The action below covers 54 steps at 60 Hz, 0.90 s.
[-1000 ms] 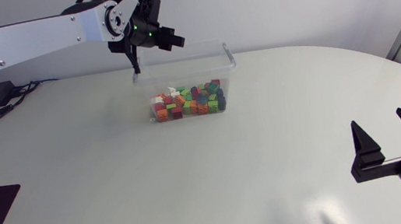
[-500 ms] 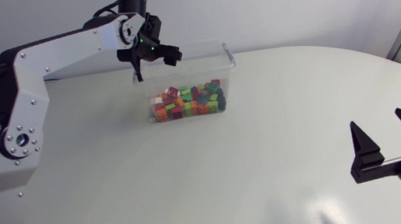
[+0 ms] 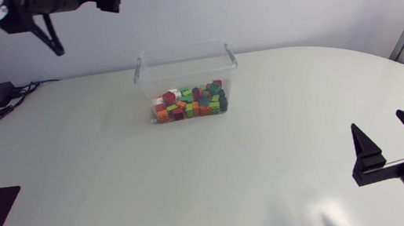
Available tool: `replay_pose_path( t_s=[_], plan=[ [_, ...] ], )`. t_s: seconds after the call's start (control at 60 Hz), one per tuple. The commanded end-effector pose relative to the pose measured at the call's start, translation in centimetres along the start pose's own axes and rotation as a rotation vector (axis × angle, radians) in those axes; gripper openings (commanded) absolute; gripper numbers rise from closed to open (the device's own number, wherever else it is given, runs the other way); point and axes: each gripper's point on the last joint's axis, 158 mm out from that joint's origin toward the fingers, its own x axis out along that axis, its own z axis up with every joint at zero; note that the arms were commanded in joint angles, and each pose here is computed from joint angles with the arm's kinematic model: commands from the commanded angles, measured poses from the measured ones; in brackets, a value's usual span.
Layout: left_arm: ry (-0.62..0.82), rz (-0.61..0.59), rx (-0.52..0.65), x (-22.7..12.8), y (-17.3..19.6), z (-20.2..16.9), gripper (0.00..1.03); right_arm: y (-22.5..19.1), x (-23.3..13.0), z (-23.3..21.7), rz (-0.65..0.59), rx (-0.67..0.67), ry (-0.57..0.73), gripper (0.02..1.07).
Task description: Place the duplo bricks in the container
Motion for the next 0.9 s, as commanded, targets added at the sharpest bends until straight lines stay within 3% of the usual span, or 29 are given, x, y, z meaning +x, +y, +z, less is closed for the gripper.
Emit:
replay_pose_path(
  t_s=[0.0,0.2,0.483,0.883],
  plan=[
    [0.023,0.019,0.029,-2.1,1.0,-1.8,1.00,0.3,0.1,-1.0,0.010,-0.005,0.020,1.02],
    [-0.028,0.096,0.007,-8.0,4.2,-3.0,0.99,0.4,0.1,-1.0,0.013,-0.005,0.020,1.02],
    [0.005,0.185,-0.015,-14.7,6.4,-10.0,0.99,0.5,0.1,-0.9,0.018,-0.034,0.018,1.02],
    [-0.016,0.293,-0.027,-20.6,7.3,-16.8,0.99,0.7,0.0,-0.9,0.030,-0.038,0.017,1.02]
  ],
)
